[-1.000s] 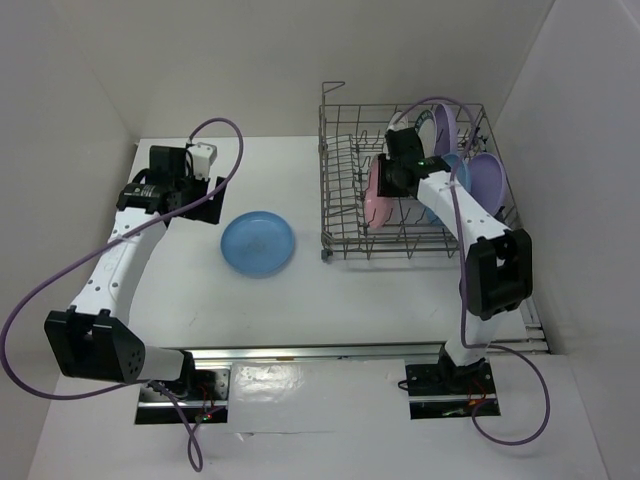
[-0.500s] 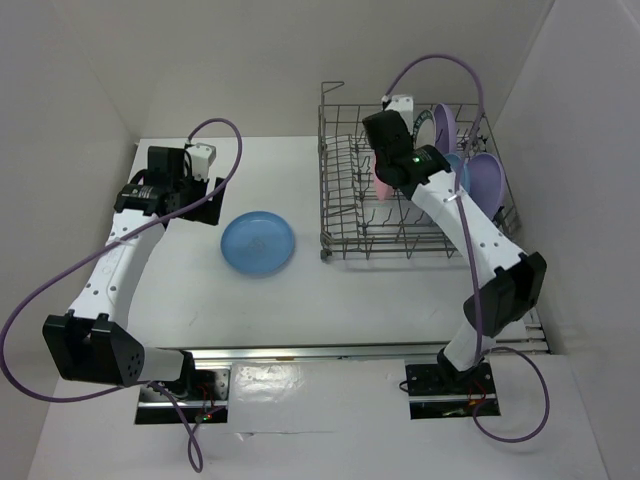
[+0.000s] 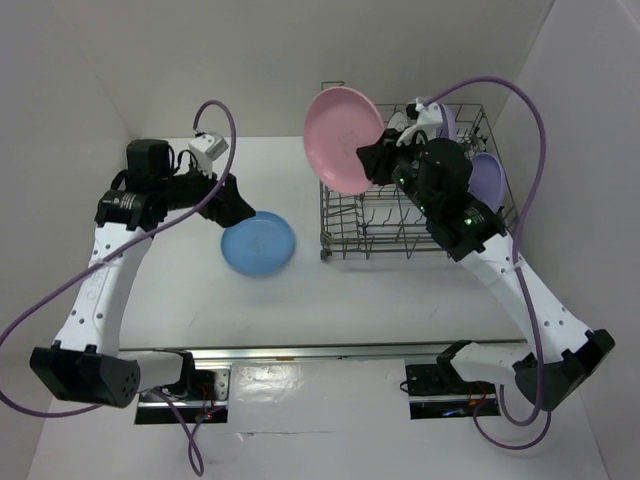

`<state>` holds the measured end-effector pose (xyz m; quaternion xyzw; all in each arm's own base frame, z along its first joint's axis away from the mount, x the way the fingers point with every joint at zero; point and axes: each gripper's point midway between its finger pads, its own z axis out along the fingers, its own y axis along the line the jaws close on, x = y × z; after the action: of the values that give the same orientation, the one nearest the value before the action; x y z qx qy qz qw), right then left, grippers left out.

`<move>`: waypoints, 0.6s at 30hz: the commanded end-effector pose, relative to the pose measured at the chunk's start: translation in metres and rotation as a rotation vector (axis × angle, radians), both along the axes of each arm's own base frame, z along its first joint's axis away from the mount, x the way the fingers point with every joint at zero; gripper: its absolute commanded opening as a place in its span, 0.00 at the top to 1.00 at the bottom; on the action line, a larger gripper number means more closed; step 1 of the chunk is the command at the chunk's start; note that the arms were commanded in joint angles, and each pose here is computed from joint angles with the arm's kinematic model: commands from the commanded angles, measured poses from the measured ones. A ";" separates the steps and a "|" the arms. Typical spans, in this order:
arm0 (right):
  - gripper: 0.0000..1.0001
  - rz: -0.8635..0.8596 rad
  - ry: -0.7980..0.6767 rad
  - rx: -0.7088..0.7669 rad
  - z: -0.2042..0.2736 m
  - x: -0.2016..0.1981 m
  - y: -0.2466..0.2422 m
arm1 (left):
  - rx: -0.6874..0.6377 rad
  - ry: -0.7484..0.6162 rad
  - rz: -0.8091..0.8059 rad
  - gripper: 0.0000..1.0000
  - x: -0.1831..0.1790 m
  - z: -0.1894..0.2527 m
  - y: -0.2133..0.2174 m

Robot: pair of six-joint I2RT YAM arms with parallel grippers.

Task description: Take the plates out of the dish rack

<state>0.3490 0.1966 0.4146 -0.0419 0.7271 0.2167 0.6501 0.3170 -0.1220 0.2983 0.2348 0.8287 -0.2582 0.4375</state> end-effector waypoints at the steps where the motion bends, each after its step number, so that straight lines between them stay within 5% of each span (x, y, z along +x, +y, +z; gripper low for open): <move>1: 1.00 0.381 -0.109 0.190 0.023 -0.016 0.063 | -0.256 -0.106 -0.364 0.00 -0.053 0.047 -0.050; 10: 1.00 0.684 0.000 0.255 -0.036 -0.037 0.110 | -0.337 0.017 -0.344 0.00 -0.039 0.022 -0.057; 18: 1.00 0.738 0.022 0.309 -0.053 -0.047 0.115 | -0.172 0.000 -0.113 0.00 -0.001 -0.013 -0.030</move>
<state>0.3126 0.3104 0.3151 -0.1775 0.6968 0.5066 0.4758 0.2976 -0.1624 0.2850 0.2444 0.7846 -0.4005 0.4052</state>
